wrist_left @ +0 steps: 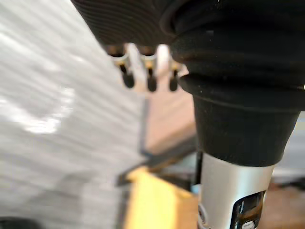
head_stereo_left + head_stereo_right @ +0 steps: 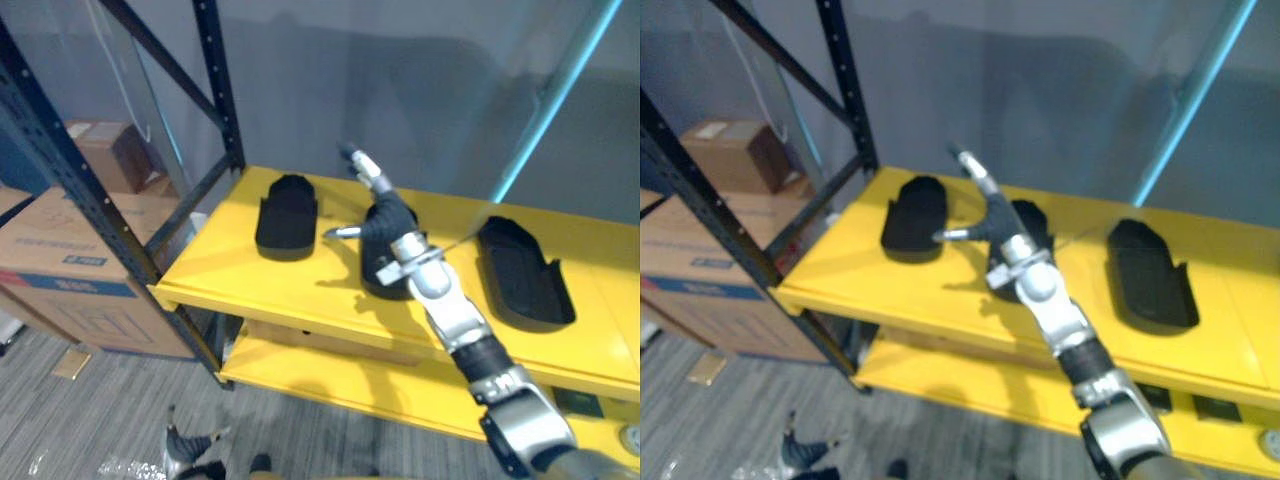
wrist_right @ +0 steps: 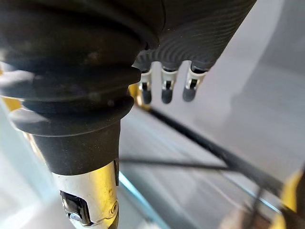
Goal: Walk over and take plastic housings, then place them on the shelf
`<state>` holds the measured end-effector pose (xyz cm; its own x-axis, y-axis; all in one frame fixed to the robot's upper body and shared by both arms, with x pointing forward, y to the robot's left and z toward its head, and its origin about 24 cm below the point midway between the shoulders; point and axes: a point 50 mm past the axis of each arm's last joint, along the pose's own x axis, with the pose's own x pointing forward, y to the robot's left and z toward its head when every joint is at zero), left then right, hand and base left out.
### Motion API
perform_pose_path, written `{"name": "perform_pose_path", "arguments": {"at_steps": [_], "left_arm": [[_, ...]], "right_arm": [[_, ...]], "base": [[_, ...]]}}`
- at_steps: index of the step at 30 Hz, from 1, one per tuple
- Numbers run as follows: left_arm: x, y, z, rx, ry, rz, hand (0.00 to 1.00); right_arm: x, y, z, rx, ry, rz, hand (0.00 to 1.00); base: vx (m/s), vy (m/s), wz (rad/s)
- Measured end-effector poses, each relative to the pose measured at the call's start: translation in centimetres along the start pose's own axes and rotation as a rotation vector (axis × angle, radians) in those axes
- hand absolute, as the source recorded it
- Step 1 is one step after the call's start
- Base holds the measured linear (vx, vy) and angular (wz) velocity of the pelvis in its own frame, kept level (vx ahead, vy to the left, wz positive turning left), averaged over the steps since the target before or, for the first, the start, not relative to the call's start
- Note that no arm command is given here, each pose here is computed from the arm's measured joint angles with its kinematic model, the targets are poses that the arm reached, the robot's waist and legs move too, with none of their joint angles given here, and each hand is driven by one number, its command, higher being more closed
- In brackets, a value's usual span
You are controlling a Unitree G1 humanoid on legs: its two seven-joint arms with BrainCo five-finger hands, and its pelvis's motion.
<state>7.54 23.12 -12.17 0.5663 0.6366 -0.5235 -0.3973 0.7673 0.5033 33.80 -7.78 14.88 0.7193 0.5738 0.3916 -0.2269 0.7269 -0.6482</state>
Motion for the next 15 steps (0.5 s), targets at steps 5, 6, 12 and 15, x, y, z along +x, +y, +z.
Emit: {"name": "perform_pose_path", "arguments": {"at_steps": [5,6,12,15], "left_arm": [[-0.3,0.1,-1.4,0.019,0.043,-0.035,0.0],[-0.3,0.1,-1.4,0.019,0.042,-0.039,0.0],[-0.1,-0.2,-0.8,0.002,0.006,-0.064,0.0],[0.0,-0.6,-0.9,0.005,0.012,-0.091,0.0]], "right_arm": [[0.1,3.1,-1.3,-0.194,0.035,0.22,0.0],[0.3,3.6,-1.3,-0.224,0.033,0.256,0.0],[1.3,4.4,-2.1,-0.416,0.055,0.337,0.0],[1.8,4.4,-2.4,-0.487,0.074,0.308,0.0]], "base": [[-0.03,-0.012,0.09],[-0.01,-0.014,0.08],[0.0,-0.015,0.14],[0.01,-0.026,0.11]]}}
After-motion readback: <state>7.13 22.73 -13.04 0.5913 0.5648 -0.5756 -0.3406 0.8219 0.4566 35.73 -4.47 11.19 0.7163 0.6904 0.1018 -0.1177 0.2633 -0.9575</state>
